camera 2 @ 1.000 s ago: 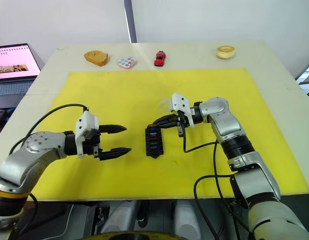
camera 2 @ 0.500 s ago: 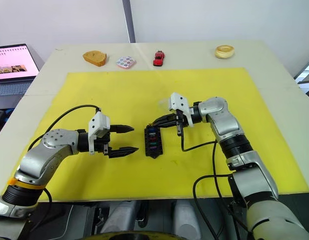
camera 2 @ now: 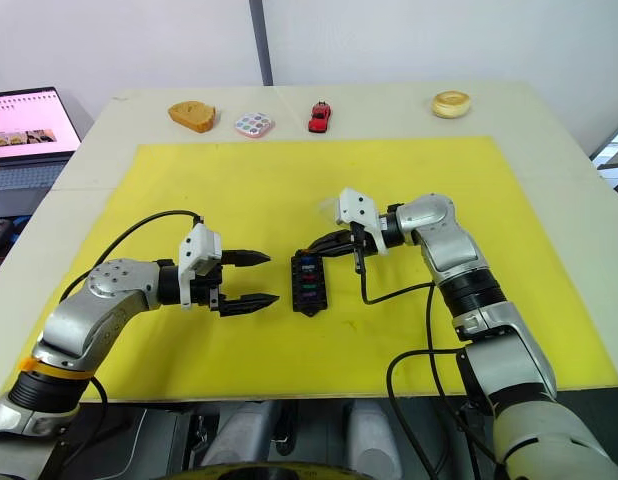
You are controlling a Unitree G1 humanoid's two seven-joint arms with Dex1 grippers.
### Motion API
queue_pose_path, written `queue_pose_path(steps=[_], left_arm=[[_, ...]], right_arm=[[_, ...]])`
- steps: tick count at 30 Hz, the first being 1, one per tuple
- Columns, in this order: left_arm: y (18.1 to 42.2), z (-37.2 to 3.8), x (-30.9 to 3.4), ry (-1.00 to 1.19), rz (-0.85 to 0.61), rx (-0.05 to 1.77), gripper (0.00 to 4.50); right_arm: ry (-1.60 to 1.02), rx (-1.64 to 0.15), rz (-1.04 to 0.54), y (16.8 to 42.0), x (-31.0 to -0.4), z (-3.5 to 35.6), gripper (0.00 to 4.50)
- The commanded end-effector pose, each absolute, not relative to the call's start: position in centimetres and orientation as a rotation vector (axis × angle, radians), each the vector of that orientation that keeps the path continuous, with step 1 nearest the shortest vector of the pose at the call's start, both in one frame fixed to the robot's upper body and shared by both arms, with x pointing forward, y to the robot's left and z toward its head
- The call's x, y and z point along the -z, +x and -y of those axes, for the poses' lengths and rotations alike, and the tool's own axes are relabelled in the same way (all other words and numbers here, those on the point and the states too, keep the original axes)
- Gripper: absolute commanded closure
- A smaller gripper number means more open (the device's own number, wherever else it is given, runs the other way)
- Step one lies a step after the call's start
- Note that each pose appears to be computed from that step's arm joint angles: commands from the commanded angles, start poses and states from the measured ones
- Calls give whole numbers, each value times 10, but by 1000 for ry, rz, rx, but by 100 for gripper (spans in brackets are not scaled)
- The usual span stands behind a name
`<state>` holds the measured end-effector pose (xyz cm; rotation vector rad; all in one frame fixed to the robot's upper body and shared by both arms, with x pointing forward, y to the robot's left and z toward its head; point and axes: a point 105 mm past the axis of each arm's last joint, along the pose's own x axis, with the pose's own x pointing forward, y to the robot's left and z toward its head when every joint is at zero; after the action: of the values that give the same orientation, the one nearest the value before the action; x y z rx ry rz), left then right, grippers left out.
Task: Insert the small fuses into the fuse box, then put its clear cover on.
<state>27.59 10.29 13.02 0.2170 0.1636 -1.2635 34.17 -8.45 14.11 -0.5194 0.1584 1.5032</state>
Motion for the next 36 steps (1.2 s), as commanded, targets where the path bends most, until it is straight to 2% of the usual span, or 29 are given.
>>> queue_pose_path(steps=[1, 25, 28, 31, 36], left_arm=[[276, -103, -139, 238, -115, 1255, 41], [281, -108, -137, 236, -113, 1225, 41], [281, -108, -137, 237, -112, 1227, 36], [281, -108, -137, 237, -113, 1226, 36], [282, -110, -137, 237, -115, 1218, 36]], right_arm=[[-557, -1530, -177, 336, -135, 82, 450], [-585, -1510, -159, 338, -138, 83, 450], [-580, -1508, -157, 338, -138, 83, 347], [-558, -1507, -140, 337, -143, 82, 206], [-486, -1493, -101, 338, -157, 84, 206]])
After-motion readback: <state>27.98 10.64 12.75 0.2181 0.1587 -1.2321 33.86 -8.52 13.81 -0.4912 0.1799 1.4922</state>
